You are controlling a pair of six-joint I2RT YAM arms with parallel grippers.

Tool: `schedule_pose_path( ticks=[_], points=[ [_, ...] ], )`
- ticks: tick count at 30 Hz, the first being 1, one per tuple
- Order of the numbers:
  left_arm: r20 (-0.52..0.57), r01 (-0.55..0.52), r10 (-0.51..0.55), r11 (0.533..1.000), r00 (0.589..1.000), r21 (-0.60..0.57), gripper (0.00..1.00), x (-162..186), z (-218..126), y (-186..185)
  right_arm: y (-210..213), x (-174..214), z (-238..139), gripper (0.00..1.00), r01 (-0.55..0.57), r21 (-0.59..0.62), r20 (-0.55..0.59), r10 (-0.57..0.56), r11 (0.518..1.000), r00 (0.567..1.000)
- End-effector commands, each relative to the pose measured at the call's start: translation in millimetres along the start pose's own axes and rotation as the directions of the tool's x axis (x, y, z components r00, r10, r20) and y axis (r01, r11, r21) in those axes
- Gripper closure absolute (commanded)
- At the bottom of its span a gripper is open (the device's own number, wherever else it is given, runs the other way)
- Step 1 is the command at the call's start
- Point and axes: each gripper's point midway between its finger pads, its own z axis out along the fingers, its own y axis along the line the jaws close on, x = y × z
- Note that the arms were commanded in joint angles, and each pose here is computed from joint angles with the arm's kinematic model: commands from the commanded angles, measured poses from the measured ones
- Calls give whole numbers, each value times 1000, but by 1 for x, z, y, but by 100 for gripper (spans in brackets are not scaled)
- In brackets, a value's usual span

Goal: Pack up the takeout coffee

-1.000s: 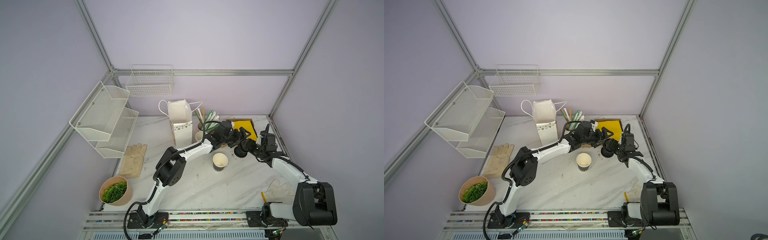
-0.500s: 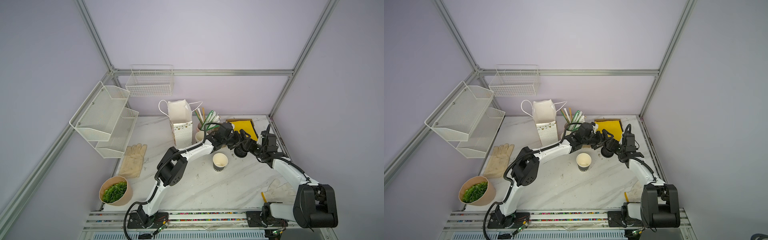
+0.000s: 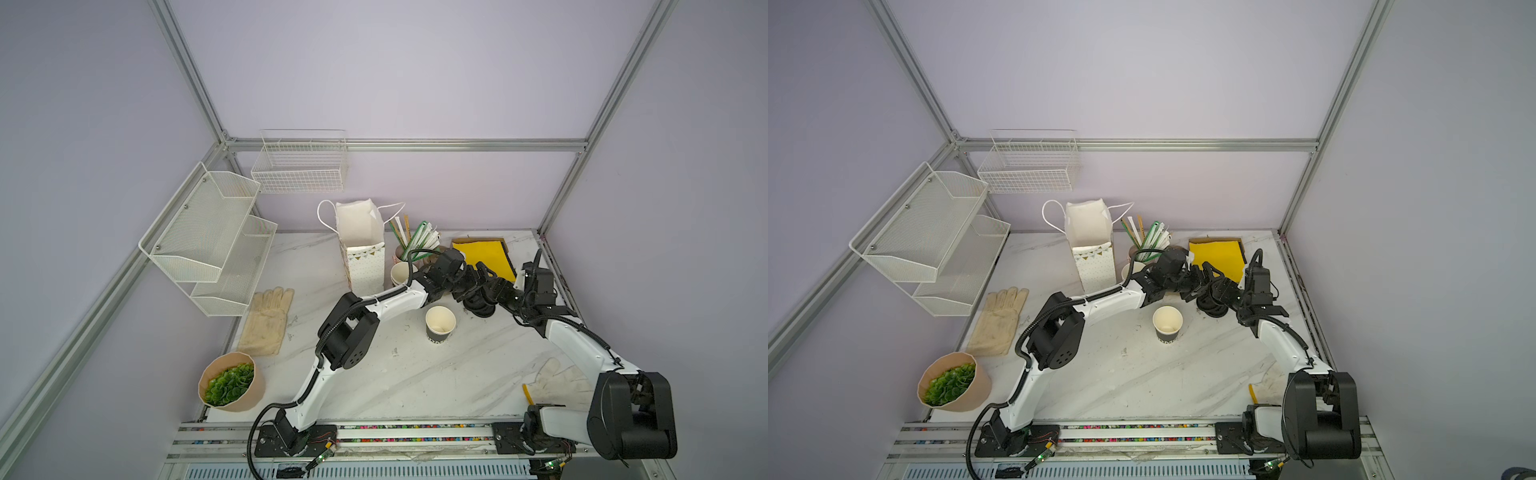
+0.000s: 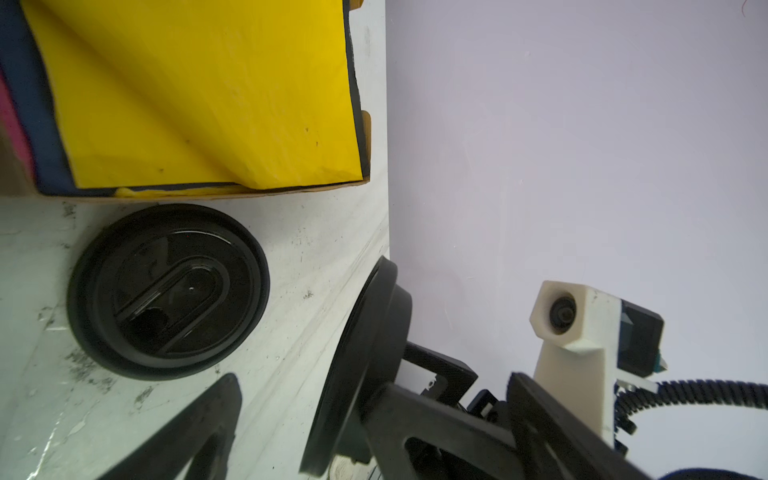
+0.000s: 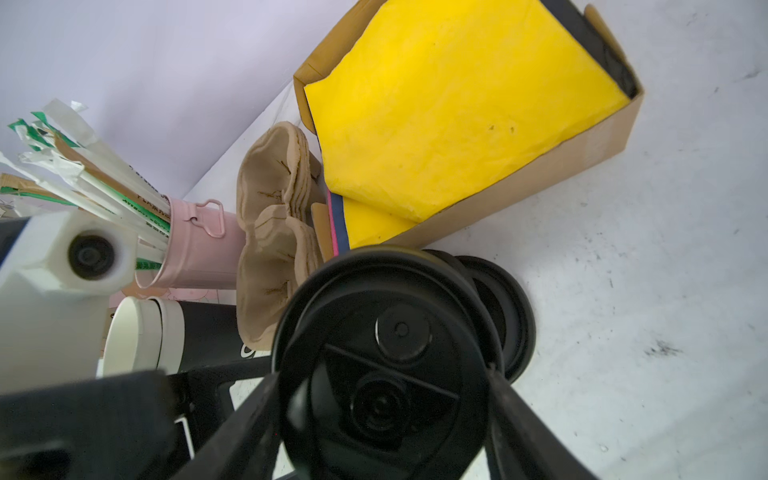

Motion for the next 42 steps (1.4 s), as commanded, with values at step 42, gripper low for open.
schedule_pose_path(
  ticks=[42],
  points=[
    [265,-340,774,520,575,-783,0,-32,-425,32,125,142,-54,49,604,66,-454,-516,794,726]
  ],
)
